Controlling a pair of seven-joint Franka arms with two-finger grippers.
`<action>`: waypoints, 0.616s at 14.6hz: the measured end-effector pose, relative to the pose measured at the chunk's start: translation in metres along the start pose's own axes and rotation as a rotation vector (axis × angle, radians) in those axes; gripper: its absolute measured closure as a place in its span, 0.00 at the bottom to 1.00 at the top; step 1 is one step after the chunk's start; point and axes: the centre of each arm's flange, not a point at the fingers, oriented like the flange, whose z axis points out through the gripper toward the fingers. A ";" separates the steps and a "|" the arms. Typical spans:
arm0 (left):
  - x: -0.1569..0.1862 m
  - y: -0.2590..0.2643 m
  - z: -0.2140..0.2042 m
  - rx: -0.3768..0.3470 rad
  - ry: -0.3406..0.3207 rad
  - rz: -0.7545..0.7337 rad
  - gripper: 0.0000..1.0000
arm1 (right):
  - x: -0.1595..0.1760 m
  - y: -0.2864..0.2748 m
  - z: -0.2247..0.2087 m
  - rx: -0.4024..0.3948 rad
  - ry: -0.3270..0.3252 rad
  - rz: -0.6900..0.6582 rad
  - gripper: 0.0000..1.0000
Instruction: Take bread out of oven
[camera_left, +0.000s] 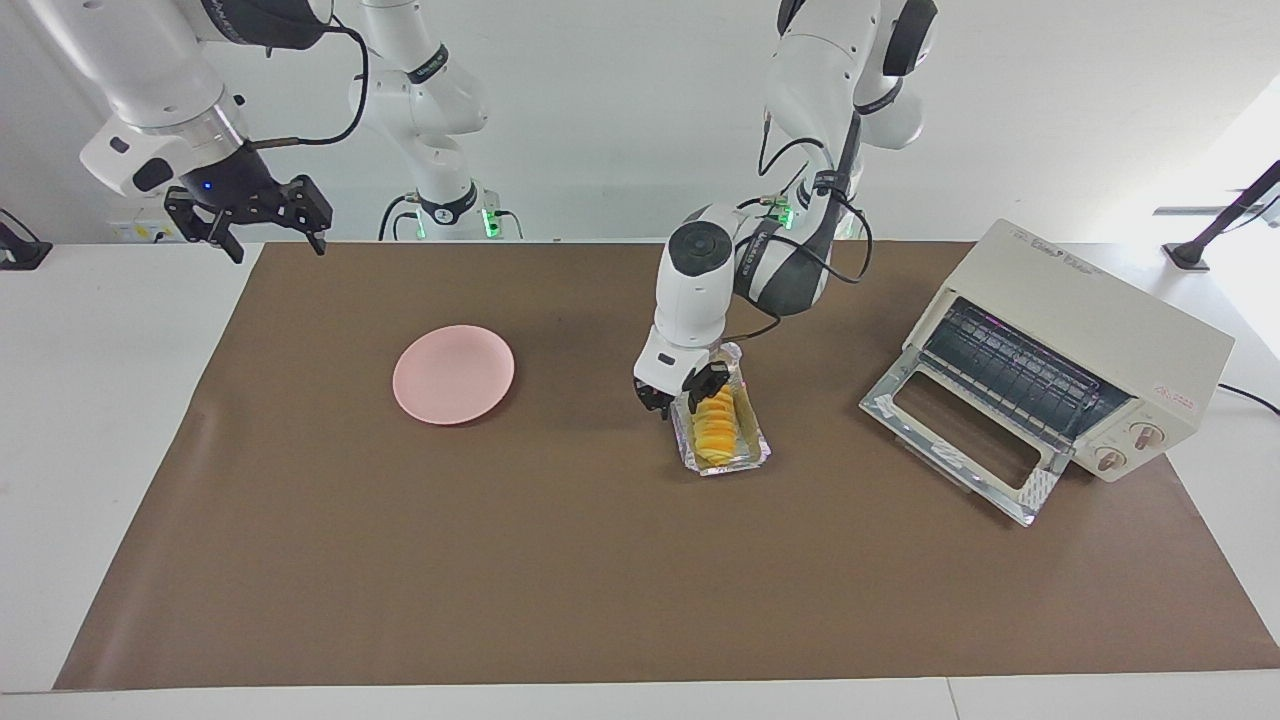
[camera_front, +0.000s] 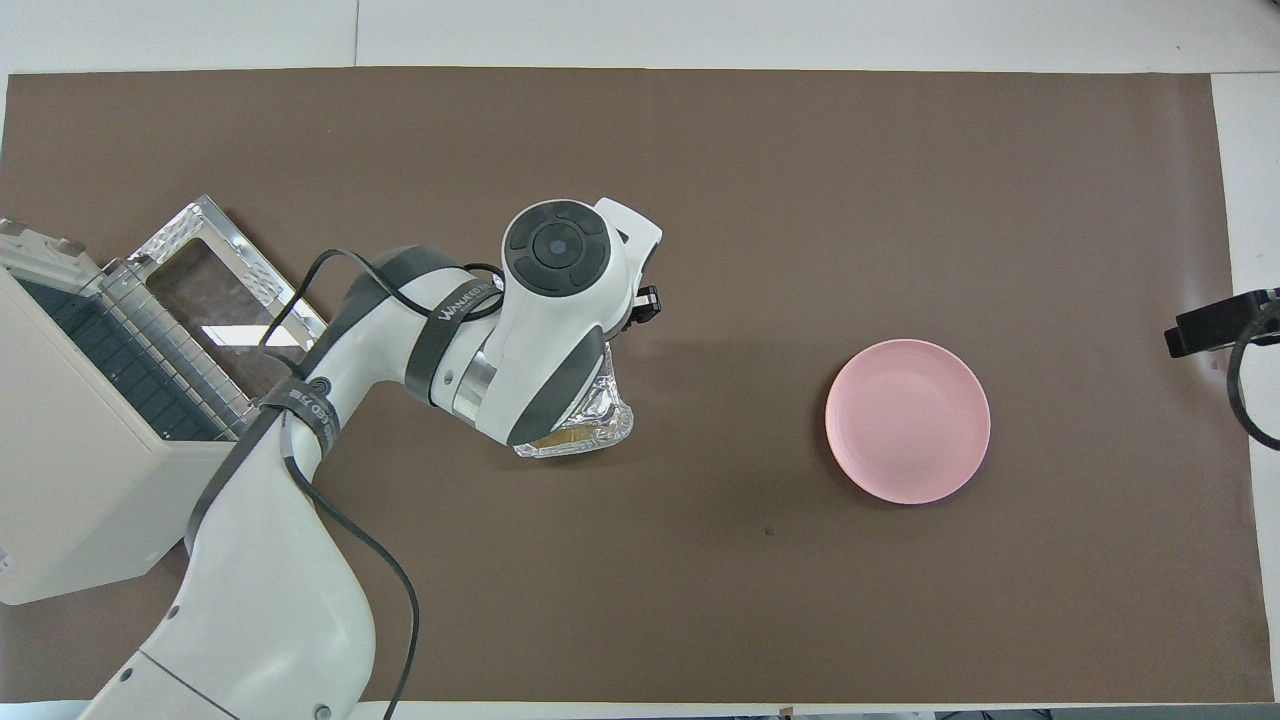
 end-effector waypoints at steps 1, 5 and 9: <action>0.012 -0.018 -0.026 -0.002 0.000 -0.033 0.29 | 0.000 0.000 0.000 0.000 0.000 0.000 0.00; 0.062 -0.149 -0.133 0.027 -0.034 -0.149 0.00 | 0.001 -0.006 0.000 0.000 0.000 -0.011 0.00; 0.067 -0.272 -0.188 0.062 -0.154 -0.020 0.00 | 0.010 -0.059 0.007 -0.010 0.019 -0.085 0.00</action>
